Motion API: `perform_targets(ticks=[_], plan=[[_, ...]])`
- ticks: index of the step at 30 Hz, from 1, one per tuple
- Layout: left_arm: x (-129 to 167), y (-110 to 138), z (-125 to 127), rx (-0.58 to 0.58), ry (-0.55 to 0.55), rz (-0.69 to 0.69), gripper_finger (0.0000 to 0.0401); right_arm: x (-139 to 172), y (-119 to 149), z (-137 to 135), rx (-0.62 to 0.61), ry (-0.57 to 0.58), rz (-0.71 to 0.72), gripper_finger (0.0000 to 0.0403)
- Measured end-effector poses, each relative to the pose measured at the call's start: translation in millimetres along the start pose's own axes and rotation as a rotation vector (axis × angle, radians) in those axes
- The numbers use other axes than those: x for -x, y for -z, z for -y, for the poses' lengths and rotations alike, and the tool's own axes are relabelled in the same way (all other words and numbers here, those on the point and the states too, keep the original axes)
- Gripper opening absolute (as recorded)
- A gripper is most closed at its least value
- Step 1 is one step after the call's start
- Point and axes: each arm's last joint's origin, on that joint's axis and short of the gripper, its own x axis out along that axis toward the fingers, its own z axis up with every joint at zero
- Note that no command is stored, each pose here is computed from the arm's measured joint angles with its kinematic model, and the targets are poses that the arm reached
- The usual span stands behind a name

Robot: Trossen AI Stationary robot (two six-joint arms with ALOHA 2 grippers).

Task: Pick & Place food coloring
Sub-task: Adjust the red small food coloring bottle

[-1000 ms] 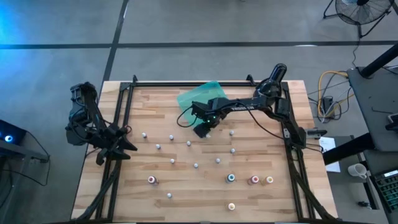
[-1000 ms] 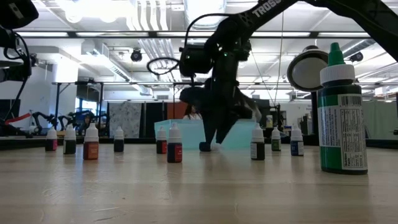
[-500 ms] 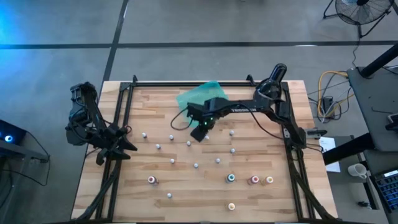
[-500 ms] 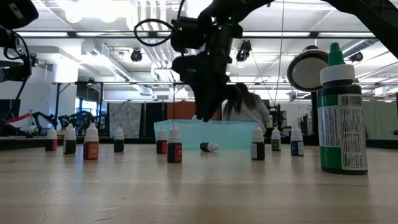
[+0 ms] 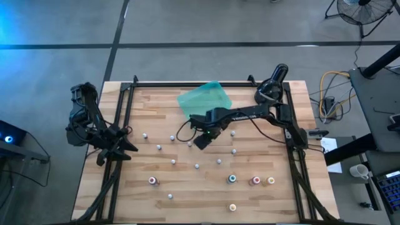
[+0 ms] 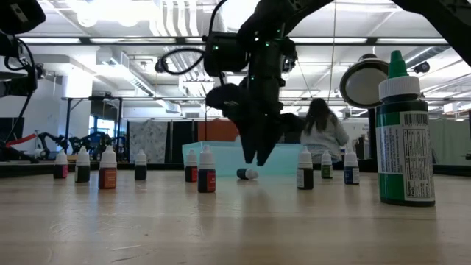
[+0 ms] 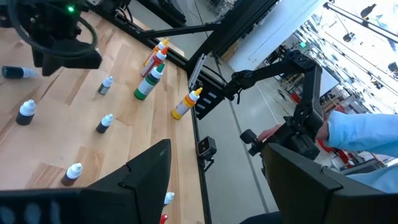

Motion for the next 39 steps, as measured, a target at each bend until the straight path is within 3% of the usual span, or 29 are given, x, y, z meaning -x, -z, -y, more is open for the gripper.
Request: perform_targets(ticks=[7, 22, 39], plan=[[0, 0, 0, 0.0, 0.0, 0.0, 0.0225, -8, 0, 4, 0.002, 0.022, 0.018, 0.0135], [0, 0, 0, 0.0, 0.0, 0.0, 0.0225, -17, -2, 6, 0.017, 0.035, 0.074, 0.0091], [0, 0, 0, 0.0, 0.0, 0.0, 0.0225, -19, -4, 8, 0.037, 0.037, 0.098, 0.009]])
